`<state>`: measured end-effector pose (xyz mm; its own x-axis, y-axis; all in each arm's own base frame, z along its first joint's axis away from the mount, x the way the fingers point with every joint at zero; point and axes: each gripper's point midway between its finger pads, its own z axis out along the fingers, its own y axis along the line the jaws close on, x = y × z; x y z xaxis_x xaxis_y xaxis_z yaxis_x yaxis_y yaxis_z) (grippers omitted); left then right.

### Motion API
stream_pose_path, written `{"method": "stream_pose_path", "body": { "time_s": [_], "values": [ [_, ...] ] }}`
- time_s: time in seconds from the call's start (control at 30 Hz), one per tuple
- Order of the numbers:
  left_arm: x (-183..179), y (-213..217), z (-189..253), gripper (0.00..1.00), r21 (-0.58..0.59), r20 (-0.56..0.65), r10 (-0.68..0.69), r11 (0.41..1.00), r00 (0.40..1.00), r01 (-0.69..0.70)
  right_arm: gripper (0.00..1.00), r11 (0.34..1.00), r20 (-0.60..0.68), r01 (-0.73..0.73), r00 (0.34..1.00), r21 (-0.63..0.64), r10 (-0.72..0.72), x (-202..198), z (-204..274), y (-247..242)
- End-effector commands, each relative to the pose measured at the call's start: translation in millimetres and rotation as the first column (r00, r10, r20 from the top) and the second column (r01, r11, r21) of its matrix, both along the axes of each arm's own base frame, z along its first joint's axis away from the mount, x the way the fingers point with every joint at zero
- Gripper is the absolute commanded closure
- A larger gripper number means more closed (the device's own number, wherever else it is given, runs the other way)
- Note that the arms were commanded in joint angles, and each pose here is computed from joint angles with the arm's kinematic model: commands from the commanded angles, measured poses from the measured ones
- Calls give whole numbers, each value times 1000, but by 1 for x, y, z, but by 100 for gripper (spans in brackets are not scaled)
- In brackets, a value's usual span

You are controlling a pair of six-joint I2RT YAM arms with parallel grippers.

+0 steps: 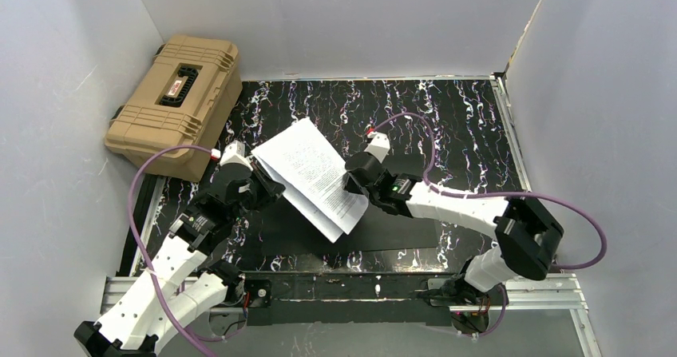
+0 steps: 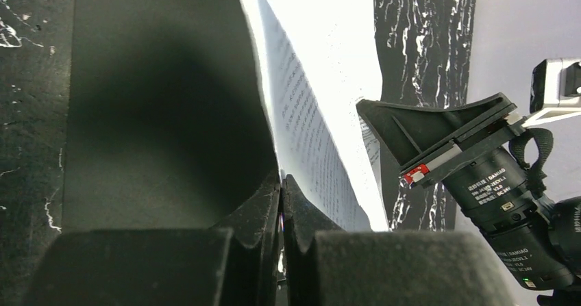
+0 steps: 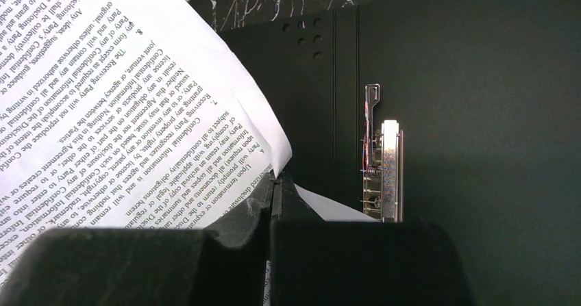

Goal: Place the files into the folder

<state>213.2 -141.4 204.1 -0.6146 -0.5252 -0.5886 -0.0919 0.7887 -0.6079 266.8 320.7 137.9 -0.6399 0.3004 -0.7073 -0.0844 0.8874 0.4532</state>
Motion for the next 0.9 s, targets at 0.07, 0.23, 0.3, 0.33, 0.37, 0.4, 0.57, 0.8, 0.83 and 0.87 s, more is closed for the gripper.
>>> {"method": "stream_pose_path", "body": {
  "time_s": [0.07, 0.23, 0.3, 0.33, 0.37, 0.4, 0.57, 0.8, 0.83, 0.87],
  "values": [
    [-1, 26, -15, 100, 121, -13, 74, 990, 997, -72, 87, 1000, -42, 7, 999, 29, -6, 1, -24, 15],
    [-6, 40, -14, 100, 175, -6, 105, 979, 994, -102, 74, 1000, -79, 9, 997, 6, -8, 2, -43, 22],
    [-7, 46, -13, 100, 195, -2, 116, 974, 993, -113, 71, 1000, -92, 9, 996, 1, -9, 3, -49, 24],
    [-7, 48, -12, 100, 204, 0, 121, 972, 993, -118, 70, 1000, -99, 7, 995, 0, -7, 2, -52, 26],
    [-8, 50, -11, 100, 213, 1, 124, 970, 992, -121, 70, 1000, -105, 5, 994, -2, -5, 2, -54, 27],
    [-8, 52, -11, 100, 222, 2, 128, 967, 992, -125, 69, 1000, -113, 1, 994, -2, -1, 1, -57, 29],
    [-10, 60, -3, 100, 254, 21, 134, 958, 991, -135, 66, 1000, -123, -8, 992, 21, 11, 4, -62, 44],
    [-11, 69, 29, 100, 317, 70, 99, 941, 993, -116, 56, 999, -134, -25, 991, 31, 29, 5, -62, 55],
    [-11, 70, 40, 100, 320, 85, 92, 941, 992, -115, 55, 999, -132, -32, 991, 35, 37, 4, -60, 56],
    [-12, 71, 46, 100, 328, 94, 84, 938, 992, -110, 54, 999, -128, -39, 991, 38, 43, 5, -58, 58]
  ]
}}
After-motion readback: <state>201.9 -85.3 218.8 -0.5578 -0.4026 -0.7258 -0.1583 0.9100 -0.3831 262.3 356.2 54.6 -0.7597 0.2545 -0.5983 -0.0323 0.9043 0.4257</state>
